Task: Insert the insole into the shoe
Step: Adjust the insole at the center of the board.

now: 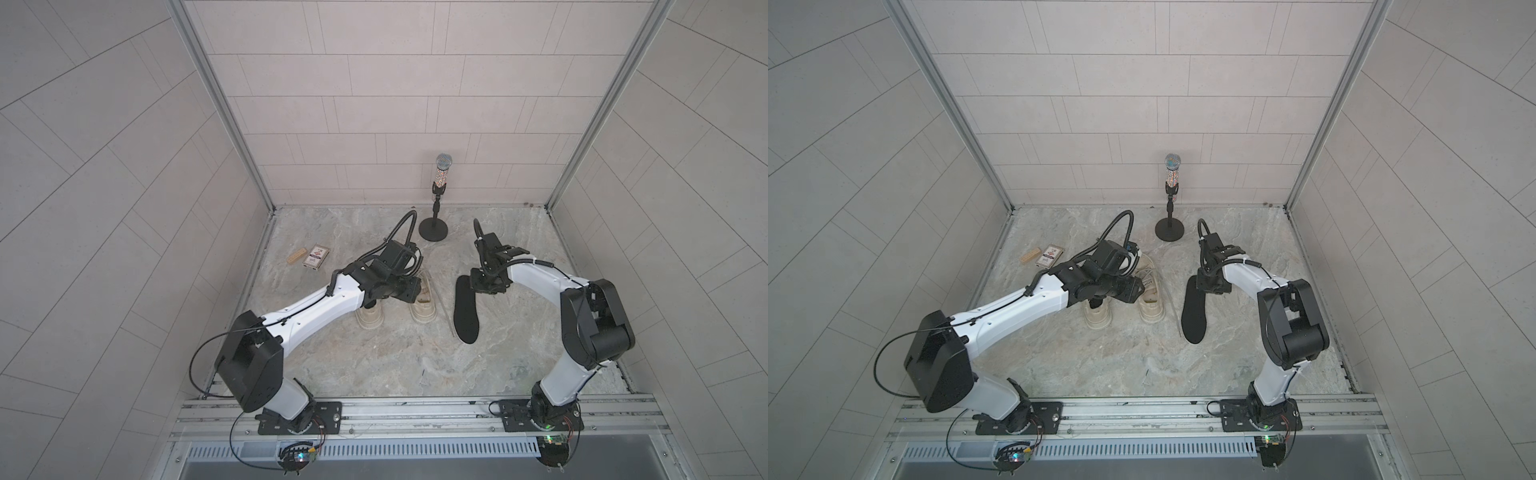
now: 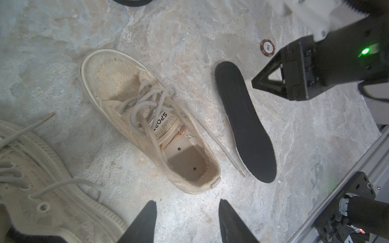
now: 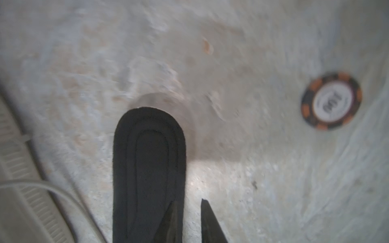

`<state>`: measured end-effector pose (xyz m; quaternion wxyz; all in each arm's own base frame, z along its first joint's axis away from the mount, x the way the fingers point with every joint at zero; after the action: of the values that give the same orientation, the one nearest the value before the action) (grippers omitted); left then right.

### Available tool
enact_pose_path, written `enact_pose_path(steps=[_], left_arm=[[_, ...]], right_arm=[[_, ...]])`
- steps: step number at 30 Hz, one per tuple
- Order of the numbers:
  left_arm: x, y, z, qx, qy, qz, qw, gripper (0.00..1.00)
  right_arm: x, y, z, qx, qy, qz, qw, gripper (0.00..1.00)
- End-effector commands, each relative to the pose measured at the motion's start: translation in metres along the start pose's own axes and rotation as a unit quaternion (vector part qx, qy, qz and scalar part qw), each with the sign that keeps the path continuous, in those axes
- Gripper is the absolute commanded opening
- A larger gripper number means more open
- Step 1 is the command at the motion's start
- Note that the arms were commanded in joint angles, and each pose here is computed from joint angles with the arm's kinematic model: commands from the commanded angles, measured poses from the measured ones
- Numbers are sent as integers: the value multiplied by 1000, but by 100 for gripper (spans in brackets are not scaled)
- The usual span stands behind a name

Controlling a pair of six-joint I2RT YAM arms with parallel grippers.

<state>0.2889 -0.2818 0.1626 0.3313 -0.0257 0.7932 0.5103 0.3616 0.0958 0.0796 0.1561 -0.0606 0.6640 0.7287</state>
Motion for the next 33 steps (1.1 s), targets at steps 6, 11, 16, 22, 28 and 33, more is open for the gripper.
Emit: enact_pose_path(steps=[6, 11, 16, 22, 28, 33], left_arm=[[-12, -5, 3, 1, 0, -3, 1000, 53], [-16, -6, 1, 6, 0, -2, 1000, 53], [-20, -7, -1, 7, -5, 1, 1000, 53], [-17, -7, 3, 2, -2, 1, 1000, 53], [-15, -5, 7, -4, 0, 0, 1000, 53], [-11, -6, 10, -7, 3, 1, 1000, 53]], right_arm=[[45, 25, 7, -30, 21, 79, 996, 39], [78, 14, 4, -46, -35, 105, 993, 34], [88, 34, 28, -98, -53, 98, 989, 34], [119, 26, 81, -163, -19, 156, 974, 35], [140, 2, 77, -121, -8, 182, 976, 34], [159, -10, 38, -69, -37, 206, 976, 33]])
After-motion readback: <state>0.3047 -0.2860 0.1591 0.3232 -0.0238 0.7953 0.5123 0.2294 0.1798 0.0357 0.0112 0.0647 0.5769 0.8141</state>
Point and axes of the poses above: each gripper's point midway between its finger pads, its own y axis back along the fingers, its own z axis along the line the jaws close on, x = y × z, the point moved 1 cm from there along y, back along the fingers, and after that the axes turned 1 degree about -y, right-handed, at the moved point
